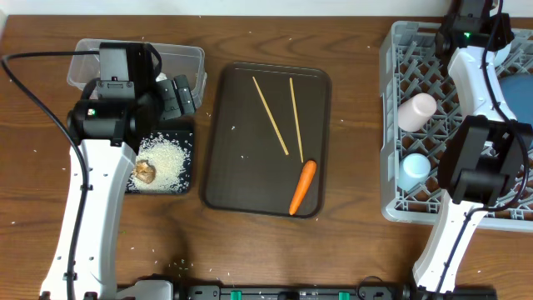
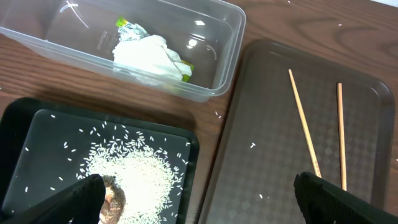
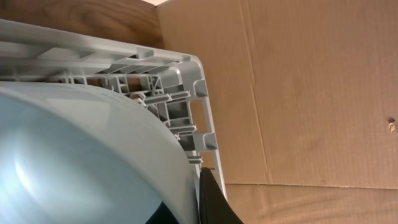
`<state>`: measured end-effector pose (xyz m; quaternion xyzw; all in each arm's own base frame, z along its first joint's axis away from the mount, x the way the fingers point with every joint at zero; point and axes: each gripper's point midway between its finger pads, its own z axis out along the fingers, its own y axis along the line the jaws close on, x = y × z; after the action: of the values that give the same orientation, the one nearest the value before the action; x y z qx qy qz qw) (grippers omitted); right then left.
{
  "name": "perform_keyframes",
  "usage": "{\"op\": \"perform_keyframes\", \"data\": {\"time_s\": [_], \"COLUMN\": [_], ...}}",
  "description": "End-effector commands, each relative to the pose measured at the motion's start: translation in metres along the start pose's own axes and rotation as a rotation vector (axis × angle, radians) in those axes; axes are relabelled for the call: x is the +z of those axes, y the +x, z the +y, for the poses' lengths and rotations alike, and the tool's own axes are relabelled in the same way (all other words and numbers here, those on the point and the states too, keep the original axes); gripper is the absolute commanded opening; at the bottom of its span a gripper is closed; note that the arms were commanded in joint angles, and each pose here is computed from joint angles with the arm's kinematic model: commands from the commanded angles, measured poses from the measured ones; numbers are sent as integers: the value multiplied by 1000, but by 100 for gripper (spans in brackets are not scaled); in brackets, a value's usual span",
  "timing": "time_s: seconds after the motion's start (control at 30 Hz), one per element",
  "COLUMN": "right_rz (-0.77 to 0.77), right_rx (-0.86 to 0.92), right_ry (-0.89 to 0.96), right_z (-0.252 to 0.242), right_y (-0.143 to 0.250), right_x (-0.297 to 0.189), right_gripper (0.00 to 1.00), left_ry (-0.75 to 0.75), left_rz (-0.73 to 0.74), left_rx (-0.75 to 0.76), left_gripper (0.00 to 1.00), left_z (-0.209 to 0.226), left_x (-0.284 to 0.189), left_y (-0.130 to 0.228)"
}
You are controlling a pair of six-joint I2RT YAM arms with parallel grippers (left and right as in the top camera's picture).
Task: Sort waste into correct bins and load items into the dishwasher rack
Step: 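Lower the small bowl into the rack's far side and release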
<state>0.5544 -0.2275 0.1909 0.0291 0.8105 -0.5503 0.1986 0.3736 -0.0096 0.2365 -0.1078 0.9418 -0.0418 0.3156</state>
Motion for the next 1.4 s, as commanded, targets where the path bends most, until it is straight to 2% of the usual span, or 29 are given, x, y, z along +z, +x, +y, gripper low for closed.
{"op": "perform_keyframes", "data": {"time_s": [0.0, 0.3, 0.67, 1.37], "right_rz": [36, 36, 46, 36], "right_rx": [-63, -128, -369, -322], "right_ry": [17, 22, -10, 50], "right_z": [5, 4, 13, -2], "right_y": [10, 9, 14, 5], "right_x": [11, 11, 7, 10], "right_gripper": [1, 1, 1, 1], "left_ry": [-11, -11, -11, -11], "left_rz": [2, 2, 2, 2], "left_rx": [-16, -16, -16, -16], "left_gripper": [98, 98, 98, 98], "left_z": [3, 3, 3, 3], "left_x": [2, 2, 2, 2], "left_y": [-1, -1, -1, -1]}}
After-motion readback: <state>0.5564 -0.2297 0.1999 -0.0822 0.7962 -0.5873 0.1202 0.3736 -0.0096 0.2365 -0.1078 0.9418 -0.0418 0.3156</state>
